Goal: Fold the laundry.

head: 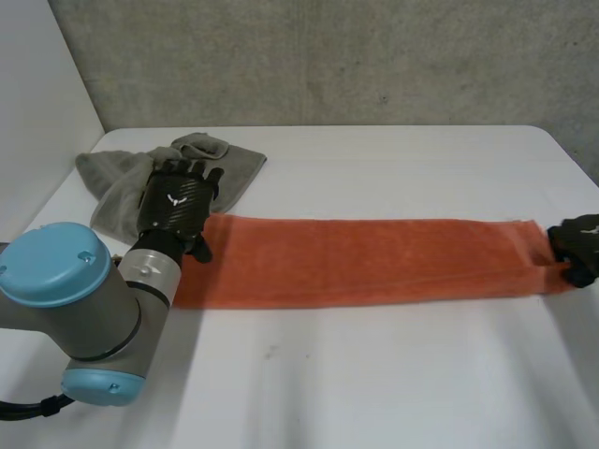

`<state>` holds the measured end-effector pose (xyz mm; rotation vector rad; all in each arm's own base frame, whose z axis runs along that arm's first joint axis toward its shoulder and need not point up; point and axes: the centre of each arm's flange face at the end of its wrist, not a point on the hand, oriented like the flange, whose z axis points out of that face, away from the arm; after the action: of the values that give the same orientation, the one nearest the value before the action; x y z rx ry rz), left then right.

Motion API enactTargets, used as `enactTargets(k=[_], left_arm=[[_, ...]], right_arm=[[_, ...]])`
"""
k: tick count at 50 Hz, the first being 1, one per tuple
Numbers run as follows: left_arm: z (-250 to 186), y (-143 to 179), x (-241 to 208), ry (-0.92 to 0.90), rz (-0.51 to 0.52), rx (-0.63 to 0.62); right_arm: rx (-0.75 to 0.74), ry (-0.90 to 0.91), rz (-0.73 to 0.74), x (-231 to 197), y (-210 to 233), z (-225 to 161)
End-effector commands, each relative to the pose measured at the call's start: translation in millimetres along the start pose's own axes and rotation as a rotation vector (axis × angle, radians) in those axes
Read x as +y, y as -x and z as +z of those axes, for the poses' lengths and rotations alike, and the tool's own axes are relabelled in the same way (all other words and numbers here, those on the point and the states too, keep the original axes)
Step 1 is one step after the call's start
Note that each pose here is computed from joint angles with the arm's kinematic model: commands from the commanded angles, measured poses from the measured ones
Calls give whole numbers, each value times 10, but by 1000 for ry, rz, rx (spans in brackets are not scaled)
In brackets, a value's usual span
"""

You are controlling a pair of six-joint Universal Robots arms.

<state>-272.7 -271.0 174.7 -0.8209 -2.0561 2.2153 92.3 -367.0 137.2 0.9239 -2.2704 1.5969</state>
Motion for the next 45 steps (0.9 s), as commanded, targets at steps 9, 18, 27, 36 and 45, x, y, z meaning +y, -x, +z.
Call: enactTargets(k=[9,18,27,36,45], left_arm=[[-3,2,-9,-2,-2,-2],[28,154,-103,-25,-12,-51],[77,427,-225,-62,-39,-126],[84,444,-200,-56,-60,-128],[82,409,-178,-51,-58,-116]], right_arm=[[186,91,-211,200,-774,-48],[2,-332,-350,-1193,293,-273],[-375,-746,-473,-2043,1917,-830],[-643,-885,-530,-2016,3161,-1159],[-709,-803,-549,-1764,3596,-1104]])
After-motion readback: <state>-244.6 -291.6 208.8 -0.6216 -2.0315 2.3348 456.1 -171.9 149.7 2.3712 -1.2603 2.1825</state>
